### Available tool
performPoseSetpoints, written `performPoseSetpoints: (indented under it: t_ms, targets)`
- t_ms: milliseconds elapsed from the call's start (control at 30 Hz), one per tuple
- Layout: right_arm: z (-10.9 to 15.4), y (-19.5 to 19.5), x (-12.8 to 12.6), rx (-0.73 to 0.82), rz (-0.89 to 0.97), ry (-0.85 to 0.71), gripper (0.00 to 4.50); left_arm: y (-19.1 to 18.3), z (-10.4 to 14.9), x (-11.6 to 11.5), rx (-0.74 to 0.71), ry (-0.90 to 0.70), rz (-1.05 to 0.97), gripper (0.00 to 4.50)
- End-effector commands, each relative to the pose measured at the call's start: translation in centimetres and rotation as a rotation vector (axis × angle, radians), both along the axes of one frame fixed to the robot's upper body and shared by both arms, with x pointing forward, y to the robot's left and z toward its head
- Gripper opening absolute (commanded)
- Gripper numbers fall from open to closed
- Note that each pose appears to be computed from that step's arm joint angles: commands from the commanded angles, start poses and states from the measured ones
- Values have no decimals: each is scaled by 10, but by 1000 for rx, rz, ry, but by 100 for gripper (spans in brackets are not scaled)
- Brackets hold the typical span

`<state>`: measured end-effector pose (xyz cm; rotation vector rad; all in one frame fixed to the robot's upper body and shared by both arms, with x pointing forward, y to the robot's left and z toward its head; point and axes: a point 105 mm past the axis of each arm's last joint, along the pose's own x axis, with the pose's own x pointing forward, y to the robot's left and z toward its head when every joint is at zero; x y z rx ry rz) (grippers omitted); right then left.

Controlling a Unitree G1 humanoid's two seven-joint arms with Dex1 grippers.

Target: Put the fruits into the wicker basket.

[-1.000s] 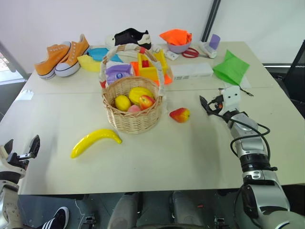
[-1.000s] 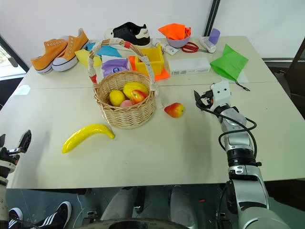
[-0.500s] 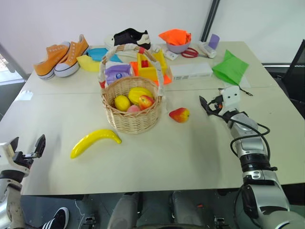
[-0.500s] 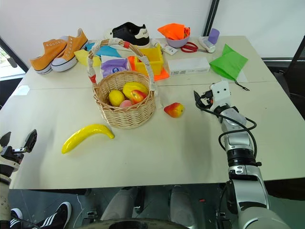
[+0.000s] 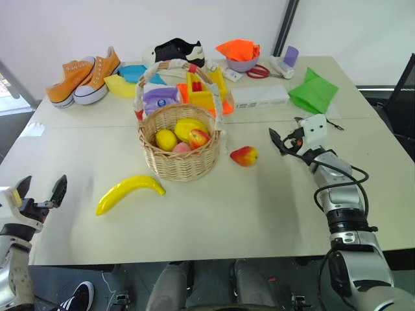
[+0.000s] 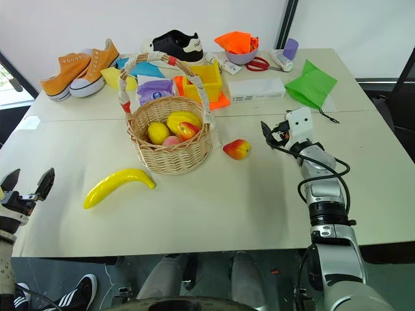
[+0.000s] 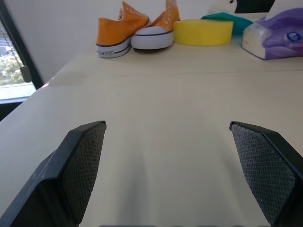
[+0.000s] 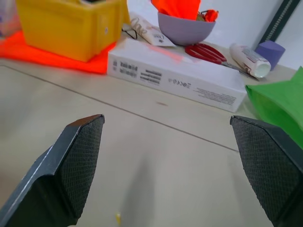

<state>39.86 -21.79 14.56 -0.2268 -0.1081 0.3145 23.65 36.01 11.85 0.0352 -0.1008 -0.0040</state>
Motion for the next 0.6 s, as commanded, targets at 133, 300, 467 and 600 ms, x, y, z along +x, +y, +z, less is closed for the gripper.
performPoseSetpoints:
  t_ms: [133, 300, 467, 600]
  targets:
    - [29, 33, -48, 32, 370, -9, 444, -68, 44, -13, 66, -26, -479, 450]
    - [18, 57, -78, -61, 531, 127, 444, -109, 36, -29, 144, 70, -741, 450]
    - [12, 64, -69, -233, 462, 175, 444, -129, 35, -30, 162, 72, -852, 450]
    - [7, 67, -58, -257, 405, 213, 444, -140, 31, -31, 133, 81, -913, 450]
